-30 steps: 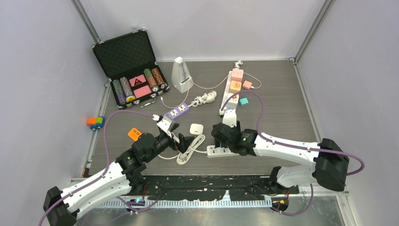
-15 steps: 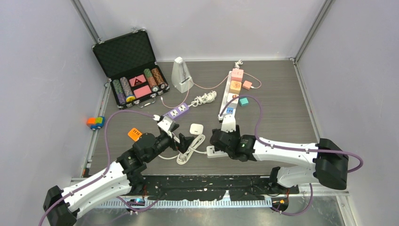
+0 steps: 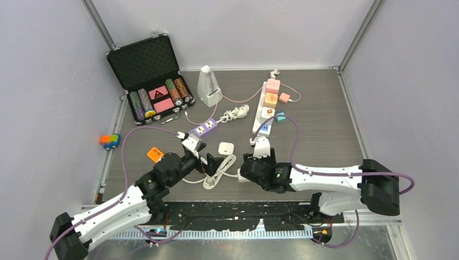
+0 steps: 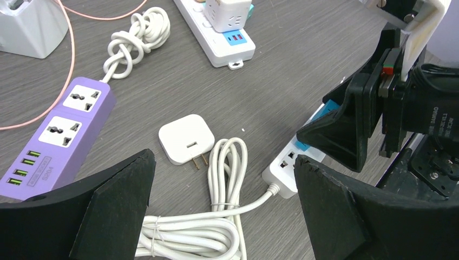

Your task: Insert the plug

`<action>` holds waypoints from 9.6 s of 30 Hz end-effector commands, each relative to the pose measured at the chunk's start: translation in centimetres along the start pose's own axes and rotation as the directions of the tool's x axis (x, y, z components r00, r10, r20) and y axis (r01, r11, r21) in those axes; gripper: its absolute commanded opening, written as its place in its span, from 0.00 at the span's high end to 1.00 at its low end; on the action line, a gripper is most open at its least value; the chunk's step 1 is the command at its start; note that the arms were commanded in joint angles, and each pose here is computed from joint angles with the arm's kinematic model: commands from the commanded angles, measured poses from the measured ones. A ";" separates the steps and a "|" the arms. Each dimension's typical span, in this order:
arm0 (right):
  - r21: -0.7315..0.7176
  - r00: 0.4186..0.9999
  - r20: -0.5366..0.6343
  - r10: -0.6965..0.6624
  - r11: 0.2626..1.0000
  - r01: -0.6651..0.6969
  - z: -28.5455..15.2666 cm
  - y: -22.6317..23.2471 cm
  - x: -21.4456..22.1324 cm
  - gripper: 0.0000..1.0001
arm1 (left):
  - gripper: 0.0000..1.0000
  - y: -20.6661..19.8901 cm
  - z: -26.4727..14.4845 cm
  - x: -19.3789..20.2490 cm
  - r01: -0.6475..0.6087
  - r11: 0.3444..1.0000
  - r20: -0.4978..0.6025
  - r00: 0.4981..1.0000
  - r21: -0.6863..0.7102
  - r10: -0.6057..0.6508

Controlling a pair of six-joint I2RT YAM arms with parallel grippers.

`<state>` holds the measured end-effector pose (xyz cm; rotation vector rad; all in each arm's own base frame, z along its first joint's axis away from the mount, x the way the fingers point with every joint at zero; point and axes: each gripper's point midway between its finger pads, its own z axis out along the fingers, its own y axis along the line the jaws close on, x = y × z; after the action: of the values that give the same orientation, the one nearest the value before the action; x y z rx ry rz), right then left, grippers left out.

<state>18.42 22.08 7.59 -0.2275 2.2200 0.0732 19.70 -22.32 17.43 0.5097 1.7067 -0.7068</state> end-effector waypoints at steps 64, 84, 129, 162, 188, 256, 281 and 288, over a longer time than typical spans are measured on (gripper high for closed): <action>-0.059 0.892 -0.447 -0.066 0.997 0.044 2.9 6.0 4.8 0.62 | 0.00 7.1 -5.3 -6.8 0.031 0.898 0.000 0.999 -0.438 -0.034; 0.131 0.914 -0.399 0.074 0.991 -0.023 4.4 -5.7 3.9 0.61 | 0.00 6.7 -3.8 -5.9 0.040 0.913 -0.019 0.998 -0.406 -0.052; -0.337 0.949 -0.274 -0.156 0.940 0.057 4.9 10.4 -8.7 0.18 | 0.00 9.9 -2.0 4.0 0.256 0.813 -0.106 0.927 -0.523 -0.361; -0.144 0.916 -0.385 -0.117 0.987 0.066 14.1 7.1 -5.4 0.27 | 0.00 9.9 -2.5 3.3 0.265 0.820 -0.085 0.931 -0.508 -0.354; -0.643 0.935 0.329 -0.129 0.695 0.322 -3.9 14.4 -16.9 0.38 | 0.05 2.1 -4.2 -7.4 0.271 0.950 -0.141 0.946 -0.158 -0.293; -0.561 0.938 0.267 0.222 0.827 -0.036 -9.1 3.6 -14.6 0.04 | 1.00 14.7 8.3 -2.0 -0.303 0.913 -0.511 0.758 0.274 0.405; -0.529 0.955 0.222 0.198 0.847 -0.053 -6.3 2.9 -14.0 0.03 | 1.00 16.8 8.0 2.4 -0.168 0.969 -0.658 0.712 0.179 0.245; -0.524 0.954 0.222 0.200 0.850 -0.056 -6.2 2.7 -13.9 0.03 | 1.00 17.0 8.2 2.9 -0.151 0.976 -0.671 0.708 0.159 0.219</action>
<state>21.03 25.61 21.12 -0.3632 1.9371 0.7124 35.21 -15.66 9.65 1.1427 2.2796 -0.4724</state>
